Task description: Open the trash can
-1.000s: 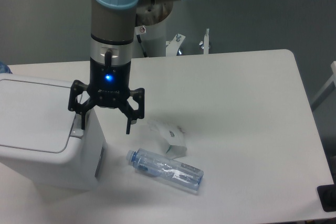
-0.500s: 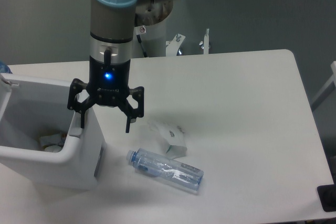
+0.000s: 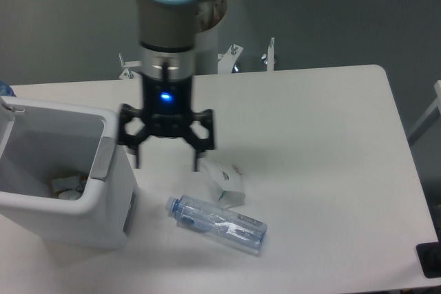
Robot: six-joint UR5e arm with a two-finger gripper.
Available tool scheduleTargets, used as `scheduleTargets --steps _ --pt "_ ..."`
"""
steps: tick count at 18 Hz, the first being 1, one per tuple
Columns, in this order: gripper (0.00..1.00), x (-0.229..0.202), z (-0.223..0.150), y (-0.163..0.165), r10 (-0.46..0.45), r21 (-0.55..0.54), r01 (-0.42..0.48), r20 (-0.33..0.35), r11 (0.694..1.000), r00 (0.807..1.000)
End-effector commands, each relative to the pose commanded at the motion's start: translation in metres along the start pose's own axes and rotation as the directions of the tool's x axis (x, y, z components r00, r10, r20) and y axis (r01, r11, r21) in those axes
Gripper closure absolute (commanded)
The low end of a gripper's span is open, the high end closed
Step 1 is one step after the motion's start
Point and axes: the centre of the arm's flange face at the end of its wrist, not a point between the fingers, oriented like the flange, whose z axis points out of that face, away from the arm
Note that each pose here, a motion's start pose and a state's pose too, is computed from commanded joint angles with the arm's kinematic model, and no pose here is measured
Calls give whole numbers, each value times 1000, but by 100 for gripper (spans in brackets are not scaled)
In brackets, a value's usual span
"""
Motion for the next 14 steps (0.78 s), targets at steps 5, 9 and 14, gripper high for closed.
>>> scheduleTargets --steps 5,9,14 --pt "0 -62 38 31 135 -124 -125 74 984 988" --pt "0 -102 62 55 165 -206 -145 84 968 983" --pt "0 -114 74 80 366 -264 -351 9 899 931"
